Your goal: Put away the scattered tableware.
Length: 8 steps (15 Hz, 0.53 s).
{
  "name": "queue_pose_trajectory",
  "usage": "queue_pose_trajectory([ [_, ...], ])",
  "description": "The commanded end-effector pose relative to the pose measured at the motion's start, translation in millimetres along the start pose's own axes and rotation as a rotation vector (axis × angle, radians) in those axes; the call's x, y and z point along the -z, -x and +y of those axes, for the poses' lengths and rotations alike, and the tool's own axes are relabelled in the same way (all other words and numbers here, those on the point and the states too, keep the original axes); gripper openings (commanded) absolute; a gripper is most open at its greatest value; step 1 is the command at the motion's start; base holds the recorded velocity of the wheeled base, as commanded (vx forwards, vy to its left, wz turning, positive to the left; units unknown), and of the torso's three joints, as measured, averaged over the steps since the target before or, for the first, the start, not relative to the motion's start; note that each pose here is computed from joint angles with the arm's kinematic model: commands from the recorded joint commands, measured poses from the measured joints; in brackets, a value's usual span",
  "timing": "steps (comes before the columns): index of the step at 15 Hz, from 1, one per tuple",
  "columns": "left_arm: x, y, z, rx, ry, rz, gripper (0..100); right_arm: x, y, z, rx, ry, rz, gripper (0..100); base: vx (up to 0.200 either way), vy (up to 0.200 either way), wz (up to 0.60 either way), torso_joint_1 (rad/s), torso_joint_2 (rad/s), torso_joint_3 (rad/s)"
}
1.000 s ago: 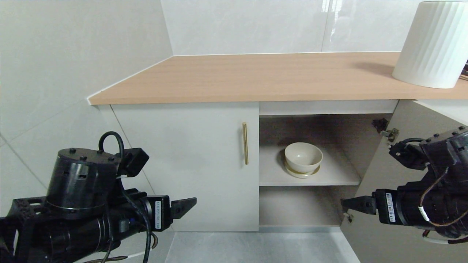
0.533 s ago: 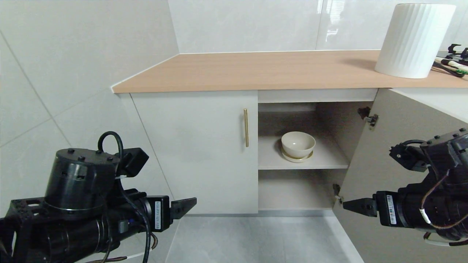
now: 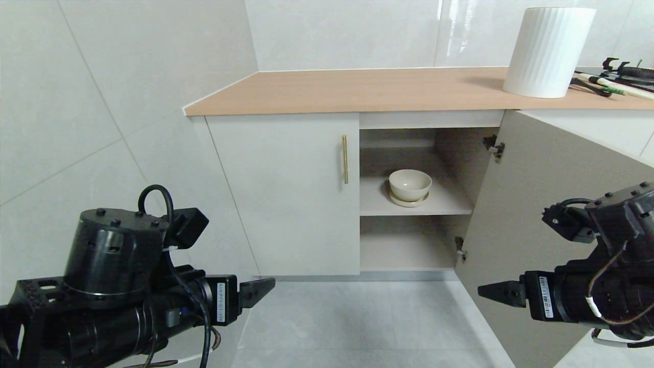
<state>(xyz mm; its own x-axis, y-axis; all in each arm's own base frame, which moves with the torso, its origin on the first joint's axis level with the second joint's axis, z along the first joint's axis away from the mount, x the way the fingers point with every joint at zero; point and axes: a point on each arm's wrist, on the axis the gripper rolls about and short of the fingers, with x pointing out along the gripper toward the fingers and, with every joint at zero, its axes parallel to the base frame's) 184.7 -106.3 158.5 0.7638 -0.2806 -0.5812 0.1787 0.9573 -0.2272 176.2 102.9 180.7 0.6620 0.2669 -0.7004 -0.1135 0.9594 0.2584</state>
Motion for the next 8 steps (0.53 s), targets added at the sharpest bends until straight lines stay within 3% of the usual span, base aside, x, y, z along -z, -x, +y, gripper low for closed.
queue_pose_trajectory([
  [1, 0.1, -0.7, -0.1, -0.001, 0.0, 0.002, 100, 0.1, -0.5, 0.2, 0.0, 0.0, 0.002, 100, -0.2, 0.0, 0.0, -0.002, 0.01, 0.007],
  [2, 0.1, -0.7, -0.1, -0.001, 0.0, 0.002, 100, 0.1, -0.5, 0.2, 0.0, 0.002, 0.002, 100, -0.2, 0.0, 0.0, 0.002, 0.0, 0.002],
  [8, 1.2, -0.9, 0.7, -0.004, 0.0, 0.005, 100, -0.1, 0.7, 0.1, 0.001, 0.001, -0.004, 100, 0.0, 0.0, 0.0, 0.0, 0.0, 0.0],
])
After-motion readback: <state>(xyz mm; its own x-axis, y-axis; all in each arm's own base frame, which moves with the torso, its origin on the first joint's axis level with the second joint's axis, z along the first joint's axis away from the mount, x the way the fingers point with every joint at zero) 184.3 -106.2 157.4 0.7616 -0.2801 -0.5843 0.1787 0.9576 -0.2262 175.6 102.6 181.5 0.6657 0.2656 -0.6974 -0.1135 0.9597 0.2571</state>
